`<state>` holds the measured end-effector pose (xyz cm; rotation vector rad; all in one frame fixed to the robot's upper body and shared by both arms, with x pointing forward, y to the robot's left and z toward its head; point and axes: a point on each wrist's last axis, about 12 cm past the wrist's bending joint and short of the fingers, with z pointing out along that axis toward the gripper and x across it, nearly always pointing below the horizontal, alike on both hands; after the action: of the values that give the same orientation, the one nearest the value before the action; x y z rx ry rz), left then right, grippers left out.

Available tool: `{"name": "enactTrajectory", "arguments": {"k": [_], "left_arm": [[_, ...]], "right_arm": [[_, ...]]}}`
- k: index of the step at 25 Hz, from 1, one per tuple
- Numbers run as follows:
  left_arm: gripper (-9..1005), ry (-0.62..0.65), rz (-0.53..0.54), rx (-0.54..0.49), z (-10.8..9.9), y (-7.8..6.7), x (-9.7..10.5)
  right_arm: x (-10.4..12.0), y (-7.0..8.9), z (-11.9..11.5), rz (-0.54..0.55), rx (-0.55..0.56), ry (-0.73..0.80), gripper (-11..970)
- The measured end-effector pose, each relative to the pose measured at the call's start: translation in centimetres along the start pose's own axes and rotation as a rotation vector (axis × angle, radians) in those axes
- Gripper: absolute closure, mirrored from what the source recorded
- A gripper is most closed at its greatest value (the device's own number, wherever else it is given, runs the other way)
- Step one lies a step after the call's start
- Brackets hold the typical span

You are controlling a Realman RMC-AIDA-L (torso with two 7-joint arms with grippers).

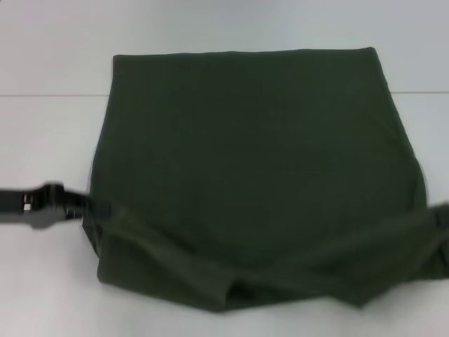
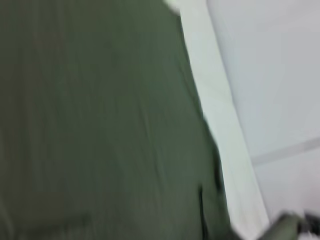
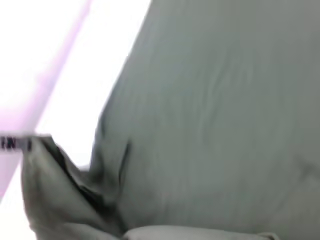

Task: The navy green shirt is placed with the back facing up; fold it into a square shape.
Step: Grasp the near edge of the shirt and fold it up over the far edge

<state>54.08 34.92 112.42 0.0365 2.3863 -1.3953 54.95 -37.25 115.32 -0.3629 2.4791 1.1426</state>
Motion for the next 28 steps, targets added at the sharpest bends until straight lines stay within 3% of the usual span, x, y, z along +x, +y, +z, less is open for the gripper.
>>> {"name": "enactTrajectory", "arguments": {"k": [5,12,20,28], "left_arm": [[976,-0.206,-0.008,0.014,0.8,0.7,-1.5],[975,-0.441,-0.008,0.005,3.0,2.1,-2.2],[975,-0.563,0.019,-0.068,5.6,2.9,-2.4],[976,-0.639,0.088,-0.109,6.8,2.5,-3.7]], "right_arm": [[-1.1,-1.2,0.2,0.028,0.061,-0.205,900],[-2.1,-2.5,3.7,0.017,0.153,-0.395,899],[-3.0,-3.2,7.2,-0.038,0.285,-0.515,898],[-3.5,-3.7,8.8,-0.058,0.342,-0.597,898]]}}
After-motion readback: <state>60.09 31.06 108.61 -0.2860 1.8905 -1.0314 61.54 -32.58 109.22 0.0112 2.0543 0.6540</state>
